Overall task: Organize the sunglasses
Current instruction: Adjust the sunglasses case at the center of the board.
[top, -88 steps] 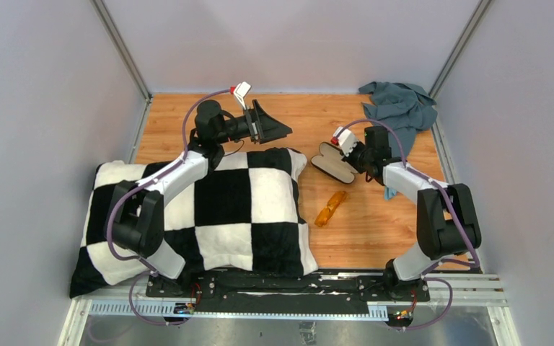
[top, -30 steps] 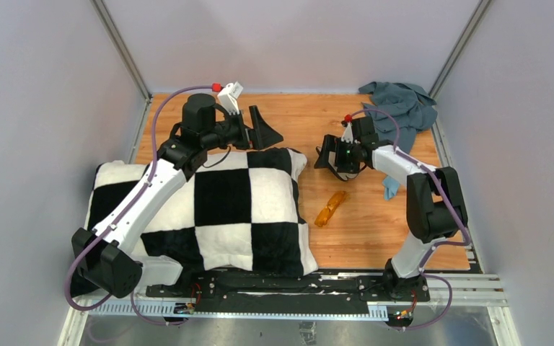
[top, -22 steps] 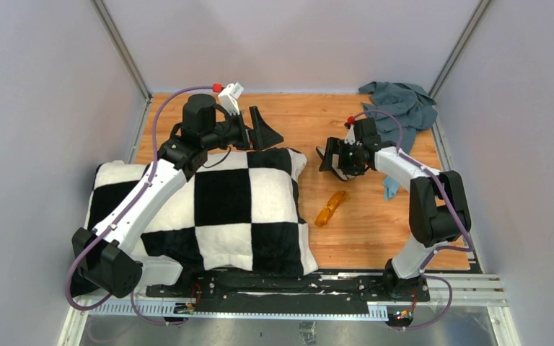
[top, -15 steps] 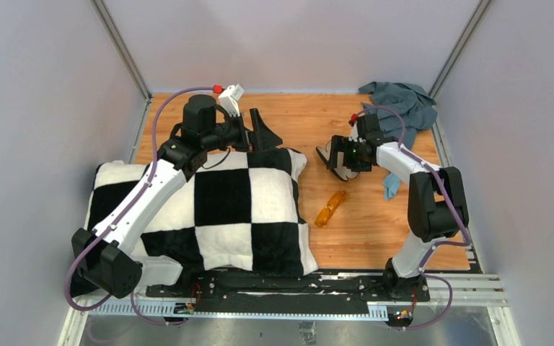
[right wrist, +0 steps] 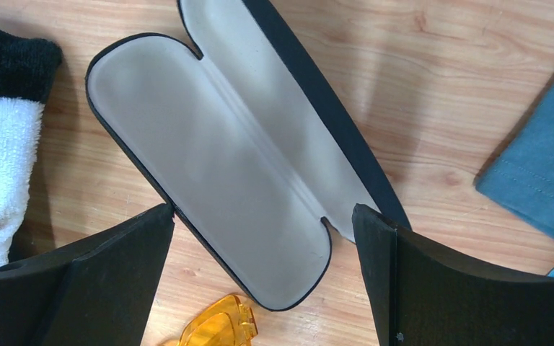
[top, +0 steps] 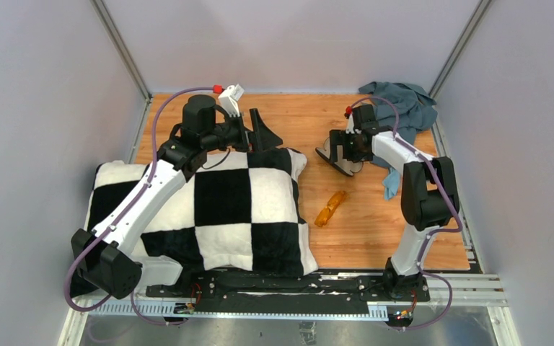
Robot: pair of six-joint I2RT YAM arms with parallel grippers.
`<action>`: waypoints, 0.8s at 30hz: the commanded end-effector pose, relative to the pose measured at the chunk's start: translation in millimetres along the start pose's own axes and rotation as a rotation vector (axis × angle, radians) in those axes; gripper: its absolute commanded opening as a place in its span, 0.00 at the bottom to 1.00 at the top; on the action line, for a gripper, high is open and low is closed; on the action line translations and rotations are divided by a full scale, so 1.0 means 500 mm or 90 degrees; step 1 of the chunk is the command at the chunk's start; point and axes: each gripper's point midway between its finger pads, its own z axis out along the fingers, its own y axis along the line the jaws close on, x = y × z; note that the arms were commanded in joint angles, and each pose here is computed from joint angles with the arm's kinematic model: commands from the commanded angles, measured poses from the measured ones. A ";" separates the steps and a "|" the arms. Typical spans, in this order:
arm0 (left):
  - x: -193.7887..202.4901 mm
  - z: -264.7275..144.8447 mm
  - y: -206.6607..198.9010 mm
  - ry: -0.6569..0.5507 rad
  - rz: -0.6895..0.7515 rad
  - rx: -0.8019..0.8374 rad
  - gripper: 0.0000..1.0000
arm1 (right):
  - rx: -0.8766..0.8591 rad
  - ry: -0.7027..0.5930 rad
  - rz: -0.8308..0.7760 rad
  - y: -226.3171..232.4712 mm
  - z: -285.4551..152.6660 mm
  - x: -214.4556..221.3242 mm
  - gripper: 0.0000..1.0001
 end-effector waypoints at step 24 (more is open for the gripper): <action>0.153 0.087 -0.053 0.146 0.108 -0.002 1.00 | -0.028 -0.116 0.234 -0.039 -0.217 0.173 0.94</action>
